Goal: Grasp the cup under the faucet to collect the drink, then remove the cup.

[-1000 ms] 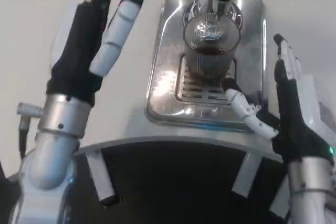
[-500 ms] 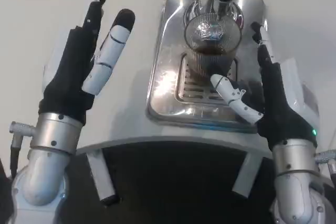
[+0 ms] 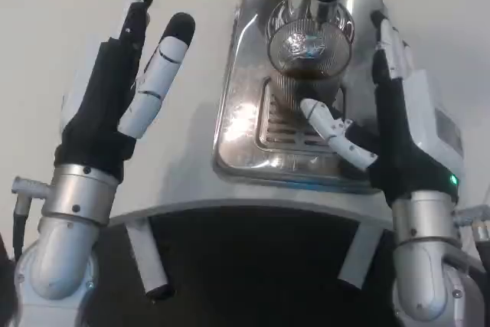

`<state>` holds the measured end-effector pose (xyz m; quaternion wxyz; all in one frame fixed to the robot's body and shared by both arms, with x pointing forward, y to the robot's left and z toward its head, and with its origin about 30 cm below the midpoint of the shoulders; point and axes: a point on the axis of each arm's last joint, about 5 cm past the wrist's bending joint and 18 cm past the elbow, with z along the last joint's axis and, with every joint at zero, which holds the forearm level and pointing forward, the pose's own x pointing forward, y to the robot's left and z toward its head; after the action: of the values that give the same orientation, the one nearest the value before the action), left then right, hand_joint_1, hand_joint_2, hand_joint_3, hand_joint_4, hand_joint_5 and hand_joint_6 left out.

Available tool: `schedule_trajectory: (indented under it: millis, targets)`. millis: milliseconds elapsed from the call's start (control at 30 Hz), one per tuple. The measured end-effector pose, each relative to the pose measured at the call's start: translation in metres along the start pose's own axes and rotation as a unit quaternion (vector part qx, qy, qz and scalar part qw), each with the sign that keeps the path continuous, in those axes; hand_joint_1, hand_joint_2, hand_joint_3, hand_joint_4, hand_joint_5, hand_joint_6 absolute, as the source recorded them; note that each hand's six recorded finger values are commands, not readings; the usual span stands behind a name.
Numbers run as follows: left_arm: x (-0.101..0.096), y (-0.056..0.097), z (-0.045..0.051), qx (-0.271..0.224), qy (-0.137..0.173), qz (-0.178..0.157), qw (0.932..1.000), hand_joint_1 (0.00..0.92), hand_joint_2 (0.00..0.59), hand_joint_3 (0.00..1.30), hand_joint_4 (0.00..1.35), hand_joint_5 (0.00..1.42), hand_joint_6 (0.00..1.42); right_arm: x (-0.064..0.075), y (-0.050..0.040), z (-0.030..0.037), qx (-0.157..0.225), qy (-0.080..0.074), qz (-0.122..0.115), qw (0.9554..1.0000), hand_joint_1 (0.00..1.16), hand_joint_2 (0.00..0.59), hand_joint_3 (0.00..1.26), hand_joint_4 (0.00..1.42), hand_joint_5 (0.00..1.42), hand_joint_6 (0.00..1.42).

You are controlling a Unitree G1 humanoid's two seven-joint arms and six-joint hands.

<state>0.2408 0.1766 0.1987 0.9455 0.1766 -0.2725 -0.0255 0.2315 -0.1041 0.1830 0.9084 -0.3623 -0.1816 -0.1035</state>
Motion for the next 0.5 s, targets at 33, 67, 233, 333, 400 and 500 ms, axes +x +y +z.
schedule_trajectory:
  millis: [33, 67, 233, 333, 400, 500]
  targets:
    - [0.0, 0.0, 0.0, 0.0, 0.0, 0.0, 1.0, 0.0, 0.22, 0.0, 0.0, 0.0, 0.0, 0.001, 0.001, 0.0, -0.002, 0.0, 0.002, 1.0, 1.02, 0.229, 0.0, 0.0, 0.0, 0.11]
    - [0.0, 0.0, 0.0, 0.0, 0.0, 0.0, 1.0, 0.0, 0.22, 0.0, 0.0, 0.0, 0.0, 0.001, 0.0034, -0.002, -0.005, 0.005, 0.008, 0.9999, 1.03, 0.229, 0.0, 0.0, 0.0, 0.11]
    - [0.0, 0.001, 0.0, 0.002, 0.0, -0.001, 1.0, 0.0, 0.22, 0.0, 0.0, 0.0, 0.0, 0.0, 0.0091, -0.0079, -0.012, 0.02, 0.014, 0.9996, 1.02, 0.226, 0.0, 0.0, 0.0, 0.13]
    - [0.0, 0.001, 0.0, 0.003, 0.0, -0.001, 1.0, 0.0, 0.22, 0.0, 0.0, 0.0, 0.0, 0.0, 0.0086, -0.0087, -0.013, 0.02, 0.007, 0.9997, 1.02, 0.22, 0.0, 0.0, 0.0, 0.14]
    - [0.0, 0.001, 0.0, 0.003, 0.0, -0.001, 1.0, 0.0, 0.221, 0.0, 0.0, 0.0, 0.0, -0.001, 0.0085, -0.0097, -0.014, 0.021, 0.005, 0.9997, 1.02, 0.218, 0.0, 0.0, 0.0, 0.15]
    - [0.0, 0.001, -0.0001, 0.0, 0.0, 0.0, 1.0, 0.0, 0.222, 0.0, 0.0, 0.0, 0.0, -0.002, 0.0097, -0.0123, -0.009, 0.027, 0.004, 0.9996, 1.03, 0.217, 0.0, 0.0, 0.0, 0.15]
